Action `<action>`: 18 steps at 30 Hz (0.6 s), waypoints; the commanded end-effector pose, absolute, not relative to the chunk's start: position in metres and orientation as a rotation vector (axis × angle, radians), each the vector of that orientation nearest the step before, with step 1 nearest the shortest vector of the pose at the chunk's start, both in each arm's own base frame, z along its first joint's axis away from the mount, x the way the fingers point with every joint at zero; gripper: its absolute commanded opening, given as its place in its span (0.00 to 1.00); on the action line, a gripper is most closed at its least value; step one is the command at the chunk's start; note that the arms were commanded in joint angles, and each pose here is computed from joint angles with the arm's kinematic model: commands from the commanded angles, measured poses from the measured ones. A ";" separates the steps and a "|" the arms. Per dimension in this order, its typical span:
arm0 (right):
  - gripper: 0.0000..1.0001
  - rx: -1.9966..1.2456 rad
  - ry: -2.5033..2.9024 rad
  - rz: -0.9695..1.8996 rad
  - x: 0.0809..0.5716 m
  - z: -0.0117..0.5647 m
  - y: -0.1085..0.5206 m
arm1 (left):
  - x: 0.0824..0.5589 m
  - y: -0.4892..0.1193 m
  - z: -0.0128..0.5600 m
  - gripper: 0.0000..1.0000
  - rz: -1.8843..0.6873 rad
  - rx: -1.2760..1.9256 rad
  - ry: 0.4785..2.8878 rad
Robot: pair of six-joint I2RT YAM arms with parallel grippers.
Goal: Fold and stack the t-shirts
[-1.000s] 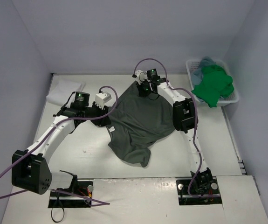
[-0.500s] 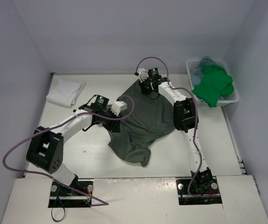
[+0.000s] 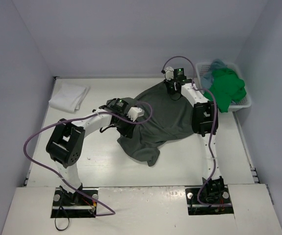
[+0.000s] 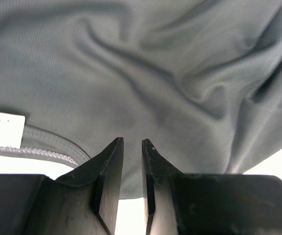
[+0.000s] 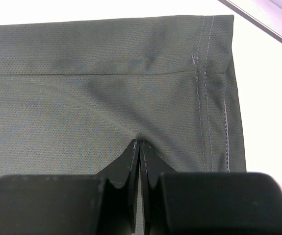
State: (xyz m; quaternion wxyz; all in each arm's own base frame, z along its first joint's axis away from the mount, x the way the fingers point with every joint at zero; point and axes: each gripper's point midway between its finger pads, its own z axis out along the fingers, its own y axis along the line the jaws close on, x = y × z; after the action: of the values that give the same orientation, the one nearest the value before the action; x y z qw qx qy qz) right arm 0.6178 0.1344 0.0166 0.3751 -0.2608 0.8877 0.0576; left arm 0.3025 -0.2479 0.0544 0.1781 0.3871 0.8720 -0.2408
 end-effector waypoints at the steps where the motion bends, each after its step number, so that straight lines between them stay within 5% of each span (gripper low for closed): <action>1: 0.00 -0.601 2.306 0.077 0.610 0.038 0.105 | 0.323 -0.249 0.071 0.17 -0.595 1.116 2.406; 18: 0.00 -0.488 2.340 0.125 0.592 0.052 0.046 | 0.331 -0.238 0.048 0.16 -0.496 1.137 2.489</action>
State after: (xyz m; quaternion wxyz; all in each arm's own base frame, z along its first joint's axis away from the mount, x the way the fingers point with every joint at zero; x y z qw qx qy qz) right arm 0.5964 0.0485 0.0156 0.3497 -0.1963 0.9149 0.0453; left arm 0.3169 -0.2334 0.0293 0.1556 0.3919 0.8885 -0.1810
